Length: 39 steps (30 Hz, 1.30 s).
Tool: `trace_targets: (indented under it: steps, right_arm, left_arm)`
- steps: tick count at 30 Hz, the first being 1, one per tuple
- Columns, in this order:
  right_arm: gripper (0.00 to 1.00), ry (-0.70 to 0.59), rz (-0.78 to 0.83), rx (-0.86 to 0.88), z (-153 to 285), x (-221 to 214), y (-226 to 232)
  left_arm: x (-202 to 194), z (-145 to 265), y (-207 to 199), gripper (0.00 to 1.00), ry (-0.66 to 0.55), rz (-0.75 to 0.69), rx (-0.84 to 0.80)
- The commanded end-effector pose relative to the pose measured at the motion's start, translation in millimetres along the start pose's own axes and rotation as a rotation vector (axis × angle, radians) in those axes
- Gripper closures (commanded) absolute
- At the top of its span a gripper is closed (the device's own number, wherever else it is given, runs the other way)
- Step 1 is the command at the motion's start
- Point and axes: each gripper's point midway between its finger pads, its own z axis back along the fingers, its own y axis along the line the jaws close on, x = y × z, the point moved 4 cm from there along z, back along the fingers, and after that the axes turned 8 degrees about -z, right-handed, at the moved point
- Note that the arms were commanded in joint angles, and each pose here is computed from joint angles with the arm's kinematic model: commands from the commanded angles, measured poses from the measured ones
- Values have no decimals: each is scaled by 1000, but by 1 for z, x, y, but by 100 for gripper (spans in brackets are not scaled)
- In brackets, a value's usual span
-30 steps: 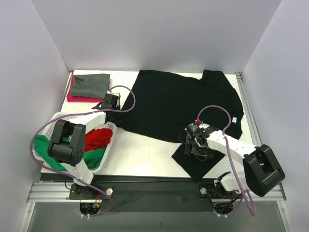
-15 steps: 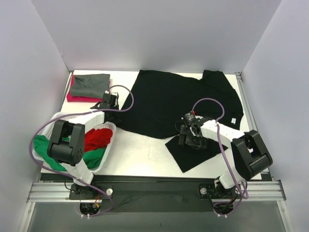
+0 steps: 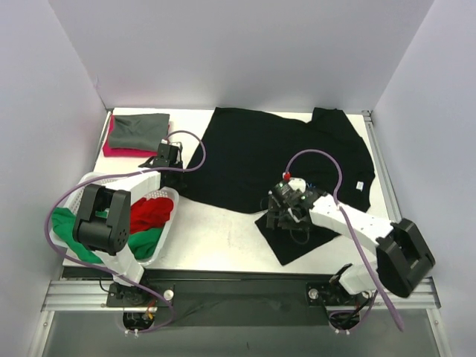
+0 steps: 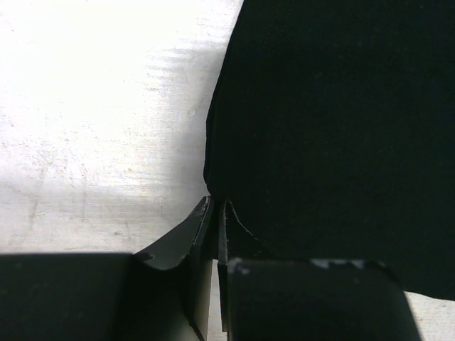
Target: Fold and stack the t-shirts
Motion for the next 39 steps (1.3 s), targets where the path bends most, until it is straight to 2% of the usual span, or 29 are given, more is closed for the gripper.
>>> trace_targets:
  steps: [1, 4, 9, 22, 25, 28, 29, 31, 39]
  right_arm:
    - [15, -24, 17, -70, 18, -29, -12]
    - [20, 3, 42, -101, 18, -59, -19]
    - [35, 38, 73, -163, 12, -91, -28]
    - [51, 25, 100, -194, 5, -98, -25]
    - [60, 41, 99, -192, 1, -103, -28]
    - [80, 51, 97, -185, 1, -106, -30]
    - [92, 56, 97, -184, 1, -107, -32]
    - [100, 62, 92, -169, 4, -109, -32]
    - [100, 23, 124, -167, 33, -111, -33]
  left_arm:
    - [20, 8, 0, 100, -80, 3, -11]
    - [19, 9, 1, 100, -79, 2, -7]
    - [18, 9, 2, 100, -76, 3, -4]
    - [17, 13, 5, 100, -75, 5, 5]
    - [16, 14, 5, 100, -76, 6, 8]
    - [17, 16, 6, 100, -79, 5, 8]
    - [18, 17, 6, 100, -81, 5, 9]
    - [20, 20, 6, 100, -90, 6, 10]
    - [25, 33, 7, 100, -119, 11, 8]
